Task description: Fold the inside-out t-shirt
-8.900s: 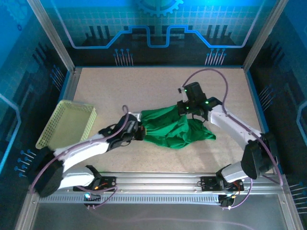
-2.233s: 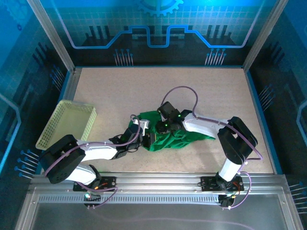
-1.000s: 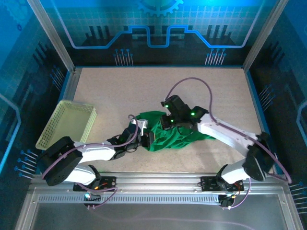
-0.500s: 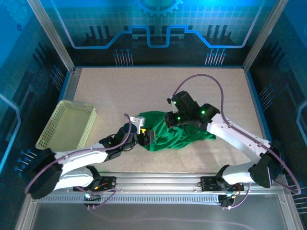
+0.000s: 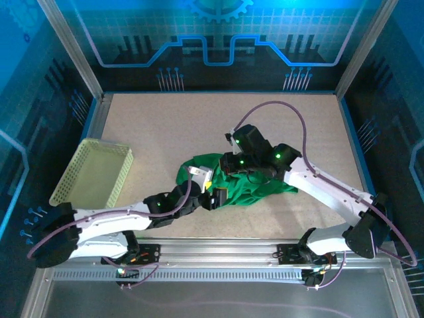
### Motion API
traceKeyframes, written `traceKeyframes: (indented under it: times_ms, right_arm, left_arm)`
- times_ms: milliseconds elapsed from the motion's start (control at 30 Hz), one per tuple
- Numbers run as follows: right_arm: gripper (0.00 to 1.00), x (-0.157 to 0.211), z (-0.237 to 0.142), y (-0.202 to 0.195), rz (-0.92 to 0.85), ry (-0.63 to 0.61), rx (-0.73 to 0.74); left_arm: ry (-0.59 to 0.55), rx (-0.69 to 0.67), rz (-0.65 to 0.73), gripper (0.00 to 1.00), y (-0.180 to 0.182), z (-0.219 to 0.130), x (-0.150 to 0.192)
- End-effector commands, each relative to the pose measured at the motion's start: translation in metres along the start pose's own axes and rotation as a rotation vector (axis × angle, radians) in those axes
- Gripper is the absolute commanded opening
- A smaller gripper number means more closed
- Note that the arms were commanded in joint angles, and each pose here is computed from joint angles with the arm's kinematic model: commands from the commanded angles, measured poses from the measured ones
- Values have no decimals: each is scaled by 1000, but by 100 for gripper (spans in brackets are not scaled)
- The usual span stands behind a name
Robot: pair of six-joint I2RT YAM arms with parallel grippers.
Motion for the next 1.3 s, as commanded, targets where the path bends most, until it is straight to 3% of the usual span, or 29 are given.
traceKeyframes:
  times_ms: [0, 200, 600, 900, 1133, 1167, 1267]
  right_arm:
    - [0, -3, -19, 21, 21, -41, -89]
    - [0, 3, -25, 18, 63, -62, -116]
    - [0, -14, -29, -35, 165, -155, 74]
    - [0, -53, -26, -65, 156, -195, 155]
    - [0, -64, -5, -88, 149, -159, 199]
    - [2, -62, -2, -83, 132, -138, 181]
    - [37, -48, -3, -69, 54, -118, 176]
  left_arm:
    - [-93, 5, -76, 75, -3, 10, -25]
    - [-111, -34, -173, 62, 20, 26, -29]
    - [-71, 64, -99, 1, 12, 21, -24]
    - [68, 263, 1, 0, -11, 8, 7]
    - [109, 290, 12, 0, -11, 2, 20]
    - [103, 280, 8, 0, -10, 2, 20]
    - [75, 267, -8, 0, -8, 4, 15]
Point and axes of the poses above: each hand's point on the last joint's axis, 136 mm out from that joint toward the fingers, its own z axis out along the fingers, its own y axis along the line the jaws close on, x = y × z, the point moved 3 cm from there along -z, back along the fingers, and after that the axes turned 11 degrees about z, right-handed, at the moved point
